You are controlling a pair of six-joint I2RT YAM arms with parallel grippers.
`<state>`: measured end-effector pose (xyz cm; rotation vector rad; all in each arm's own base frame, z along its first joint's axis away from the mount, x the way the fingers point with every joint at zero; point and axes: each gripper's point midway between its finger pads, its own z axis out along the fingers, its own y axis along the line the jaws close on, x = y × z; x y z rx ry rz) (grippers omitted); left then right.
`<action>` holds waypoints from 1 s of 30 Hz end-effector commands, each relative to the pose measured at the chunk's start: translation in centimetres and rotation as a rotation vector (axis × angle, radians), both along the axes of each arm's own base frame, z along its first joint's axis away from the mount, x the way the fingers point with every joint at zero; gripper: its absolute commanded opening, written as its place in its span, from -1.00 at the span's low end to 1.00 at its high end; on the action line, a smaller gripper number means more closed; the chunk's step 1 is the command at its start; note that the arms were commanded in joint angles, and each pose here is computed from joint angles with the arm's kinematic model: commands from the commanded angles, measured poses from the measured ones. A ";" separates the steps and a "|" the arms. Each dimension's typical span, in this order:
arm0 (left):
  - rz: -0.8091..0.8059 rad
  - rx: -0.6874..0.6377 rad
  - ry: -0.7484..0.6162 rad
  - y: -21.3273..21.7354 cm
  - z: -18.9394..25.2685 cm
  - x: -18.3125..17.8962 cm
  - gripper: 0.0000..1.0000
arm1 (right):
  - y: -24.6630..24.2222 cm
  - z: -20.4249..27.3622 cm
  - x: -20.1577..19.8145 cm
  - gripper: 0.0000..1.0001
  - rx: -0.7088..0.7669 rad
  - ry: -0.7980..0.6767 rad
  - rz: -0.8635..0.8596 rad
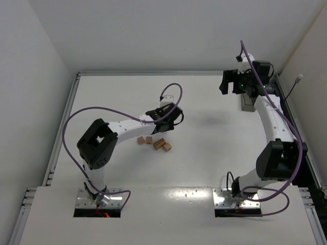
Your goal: Build the wood block tower
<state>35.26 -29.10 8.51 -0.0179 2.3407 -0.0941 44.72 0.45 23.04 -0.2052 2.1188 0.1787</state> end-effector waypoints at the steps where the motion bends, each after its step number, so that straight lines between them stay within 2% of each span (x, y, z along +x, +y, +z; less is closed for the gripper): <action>1: 0.076 -0.039 -0.035 0.4 1.2 2.1 -1.00 | -0.7 2.3 0.0 1.00 -0.003 -0.075 -0.068; 10: 0.138 -0.060 0.000 2.3 -0.2 4.4 -1.00 | 0.8 1.1 -0.1 1.00 0.021 -0.044 -0.027; 19: 0.097 -0.078 0.038 1.4 -1.2 4.0 -1.00 | 1.7 0.6 0.2 1.00 0.043 -0.028 0.026; 24: 0.094 -0.115 0.027 1.2 0.2 3.8 -1.00 | 1.7 0.2 0.3 1.00 0.044 -0.019 0.026; 30: 0.066 -0.144 0.029 0.6 1.1 1.6 -1.00 | 2.1 0.2 0.5 1.00 0.044 -0.017 0.035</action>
